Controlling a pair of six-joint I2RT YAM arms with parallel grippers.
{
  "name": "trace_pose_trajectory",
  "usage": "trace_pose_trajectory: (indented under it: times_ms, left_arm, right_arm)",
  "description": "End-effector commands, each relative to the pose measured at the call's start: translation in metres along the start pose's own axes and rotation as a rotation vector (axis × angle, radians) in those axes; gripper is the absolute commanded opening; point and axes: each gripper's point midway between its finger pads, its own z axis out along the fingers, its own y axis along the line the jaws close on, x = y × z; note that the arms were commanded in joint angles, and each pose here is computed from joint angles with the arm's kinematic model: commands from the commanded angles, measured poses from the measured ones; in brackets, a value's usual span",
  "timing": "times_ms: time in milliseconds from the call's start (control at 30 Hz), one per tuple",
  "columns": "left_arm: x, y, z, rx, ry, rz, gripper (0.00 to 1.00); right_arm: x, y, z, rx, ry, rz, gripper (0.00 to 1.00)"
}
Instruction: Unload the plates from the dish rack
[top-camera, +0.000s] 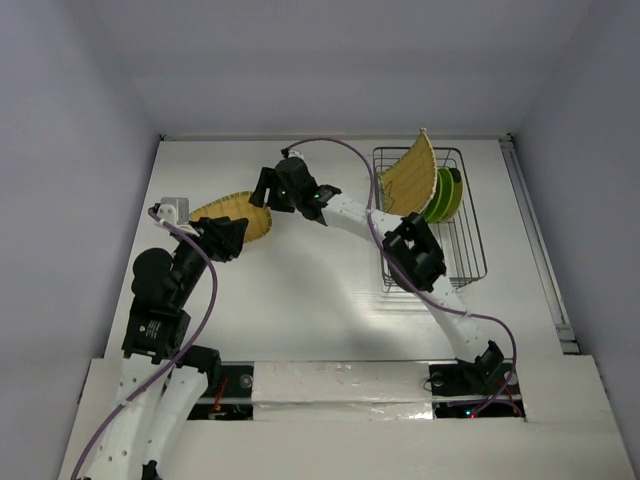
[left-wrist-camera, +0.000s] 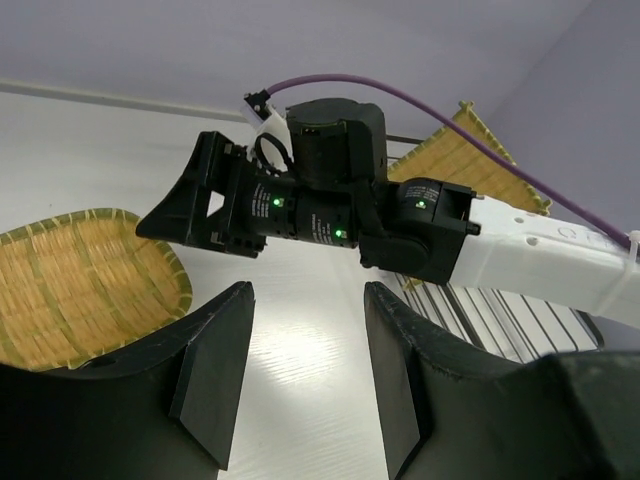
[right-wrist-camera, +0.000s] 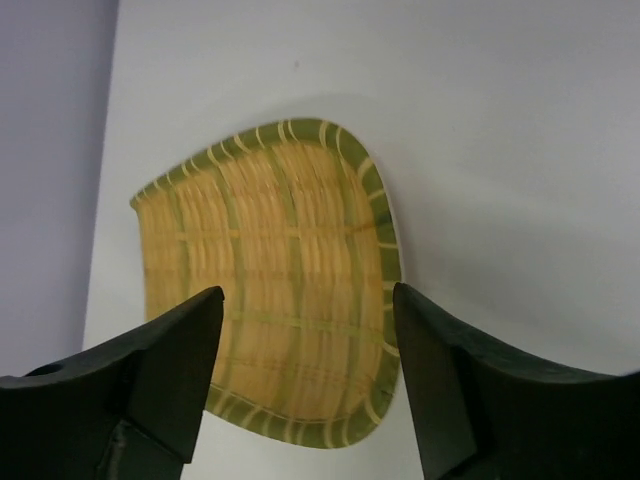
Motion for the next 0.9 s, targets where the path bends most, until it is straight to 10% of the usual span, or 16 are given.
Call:
trace_pose_trajectory:
  times_ms: [0,233,267,333,400,700,867]
  left_arm:
    - [-0.010,-0.008,0.001,0.036,-0.030,0.008,0.45]
    - [-0.008,-0.007,0.003,0.032,-0.022,0.008,0.45]
    - [-0.008,-0.006,0.003,0.030,-0.022,0.008,0.45]
    - [-0.008,-0.006,0.003,0.028,-0.021,0.009,0.45]
    - [-0.008,-0.007,0.003,0.035,-0.021,0.007,0.45]
    - [-0.003,-0.010,0.004,0.059,0.000,0.004,0.45]
    - [-0.002,-0.009,0.005,0.055,0.002,0.000,0.45]
  right_arm:
    - [-0.034,0.033,-0.024,-0.084,-0.078,-0.020,0.75]
    - [-0.105,0.075,-0.104,-0.090,-0.251,-0.182,0.75]
    - [-0.119,0.072,-0.119,-0.048,-0.302,-0.233,0.68]
    - [-0.139,0.071,-0.172,0.000,-0.383,-0.280,0.18]
    - [-0.159,0.046,-0.211,0.126,-0.466,-0.331,0.00]
    - [-0.200,-0.103,-0.414,0.629,-0.681,-0.279,0.02]
    - [-0.202,-0.161,-0.429,0.690,-0.623,-0.233,0.67]
